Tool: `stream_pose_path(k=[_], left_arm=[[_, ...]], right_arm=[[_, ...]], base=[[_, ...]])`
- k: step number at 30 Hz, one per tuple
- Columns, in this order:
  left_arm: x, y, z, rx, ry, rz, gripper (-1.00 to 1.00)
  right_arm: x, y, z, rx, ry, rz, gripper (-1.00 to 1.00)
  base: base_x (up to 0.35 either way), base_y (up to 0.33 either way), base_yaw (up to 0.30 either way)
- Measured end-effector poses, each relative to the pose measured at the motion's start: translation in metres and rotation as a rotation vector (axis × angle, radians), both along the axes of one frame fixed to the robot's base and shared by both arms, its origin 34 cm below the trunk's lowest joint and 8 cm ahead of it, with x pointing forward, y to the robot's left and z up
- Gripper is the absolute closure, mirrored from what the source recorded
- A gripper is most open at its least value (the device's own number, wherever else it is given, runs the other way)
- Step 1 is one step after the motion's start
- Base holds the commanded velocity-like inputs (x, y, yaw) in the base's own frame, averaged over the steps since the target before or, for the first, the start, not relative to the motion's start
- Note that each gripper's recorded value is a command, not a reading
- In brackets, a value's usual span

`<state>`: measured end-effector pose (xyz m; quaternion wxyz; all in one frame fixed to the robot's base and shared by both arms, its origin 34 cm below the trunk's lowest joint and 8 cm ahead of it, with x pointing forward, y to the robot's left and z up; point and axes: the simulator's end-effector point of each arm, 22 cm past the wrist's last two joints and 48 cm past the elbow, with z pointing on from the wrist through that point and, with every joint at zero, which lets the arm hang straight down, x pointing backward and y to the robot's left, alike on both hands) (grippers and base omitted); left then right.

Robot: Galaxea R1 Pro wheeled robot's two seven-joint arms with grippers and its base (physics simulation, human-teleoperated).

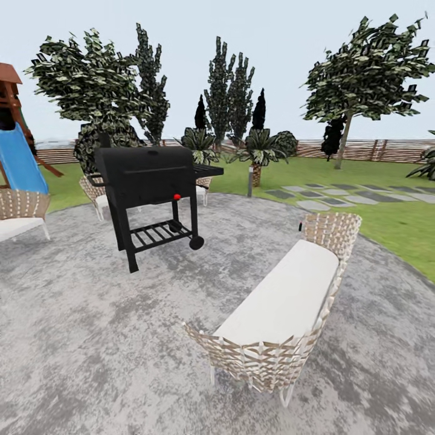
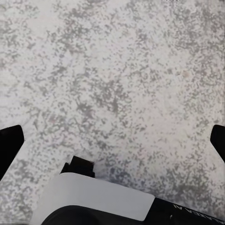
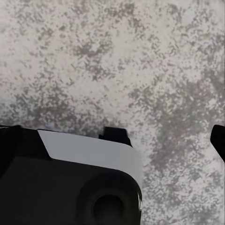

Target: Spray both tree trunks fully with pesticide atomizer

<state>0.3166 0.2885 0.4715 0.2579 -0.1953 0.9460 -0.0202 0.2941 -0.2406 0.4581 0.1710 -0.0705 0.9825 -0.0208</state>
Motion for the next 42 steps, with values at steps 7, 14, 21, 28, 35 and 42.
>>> stream_pose_path(k=[7, 14, 21, 28, 35, 42], left_arm=[[-0.0002, 0.0001, -0.0001, 0.0, 0.001, 0.0, -1.0], [-0.0004, 0.0002, -0.0002, 0.001, 0.001, 0.0, -1.0], [-0.0005, 0.0003, -0.0002, 0.001, 0.002, 0.001, -1.0], [-0.0005, 0.0003, -0.0002, 0.001, 0.002, 0.001, -1.0], [-0.0003, 0.0002, -0.0002, 0.001, 0.001, 0.0, -1.0], [-0.0004, 0.0002, -0.0002, 0.001, 0.001, 0.0, -1.0]], right_arm=[[0.0001, -0.0001, 0.0, 0.0, 0.0, 0.0, -1.0], [0.0, -0.0004, 0.0, 0.0, 0.0, -0.004, -1.0], [0.0001, -0.0021, 0.0, -0.001, 0.0, -0.012, -1.0], [0.0005, -0.0017, 0.0001, 0.0, -0.001, -0.015, -1.0], [0.0011, -0.0013, 0.0003, 0.001, -0.002, -0.015, -1.0], [0.0013, -0.0014, 0.0004, 0.001, -0.003, -0.016, -1.0]], base=[[0.0, 0.0, 0.287], [0.0, 0.0, 0.242], [0.0, 0.0, 0.033], [0.0, 0.0, 0.09], [0.0, 0.0, 0.244], [0.0, 0.0, 0.279]])
